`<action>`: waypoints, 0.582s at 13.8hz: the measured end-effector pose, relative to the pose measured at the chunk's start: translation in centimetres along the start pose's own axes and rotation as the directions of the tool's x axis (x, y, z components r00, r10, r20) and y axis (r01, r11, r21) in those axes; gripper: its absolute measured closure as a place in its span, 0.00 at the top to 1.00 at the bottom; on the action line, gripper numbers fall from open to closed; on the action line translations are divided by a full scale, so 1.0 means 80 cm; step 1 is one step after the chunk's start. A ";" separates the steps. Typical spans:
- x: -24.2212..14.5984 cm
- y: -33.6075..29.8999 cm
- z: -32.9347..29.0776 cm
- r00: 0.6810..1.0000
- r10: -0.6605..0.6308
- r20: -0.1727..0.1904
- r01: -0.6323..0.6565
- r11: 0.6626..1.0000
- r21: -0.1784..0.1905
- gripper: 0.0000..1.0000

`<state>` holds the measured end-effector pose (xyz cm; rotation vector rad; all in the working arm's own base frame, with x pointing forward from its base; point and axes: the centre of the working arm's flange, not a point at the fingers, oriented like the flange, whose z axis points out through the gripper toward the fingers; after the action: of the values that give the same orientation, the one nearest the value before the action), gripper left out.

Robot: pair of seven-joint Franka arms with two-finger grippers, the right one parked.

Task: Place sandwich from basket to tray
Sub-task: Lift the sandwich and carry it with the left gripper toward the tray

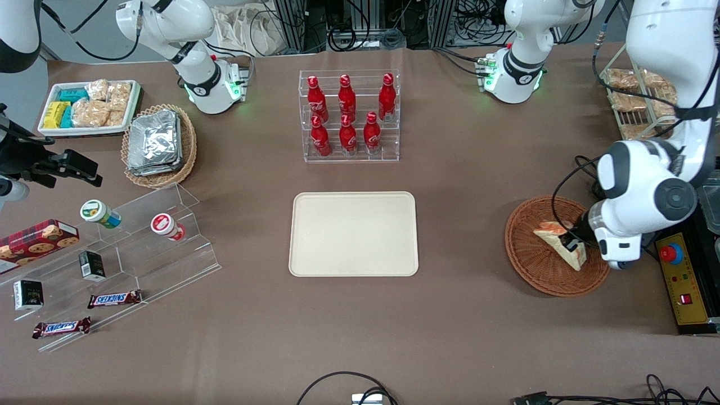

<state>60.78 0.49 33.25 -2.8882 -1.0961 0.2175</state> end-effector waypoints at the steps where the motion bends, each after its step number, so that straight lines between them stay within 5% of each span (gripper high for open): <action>1: -0.005 0.006 -0.034 0.999 0.045 0.017 -0.046 0.999 0.016 0.19; 3: -0.030 0.033 -0.103 0.992 0.125 0.031 -0.126 0.992 0.022 0.19; 8: -0.161 0.145 -0.179 0.937 0.349 -0.009 -0.349 0.937 -0.012 0.15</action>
<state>60.98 -16.66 47.83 -3.0726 -0.5738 0.2109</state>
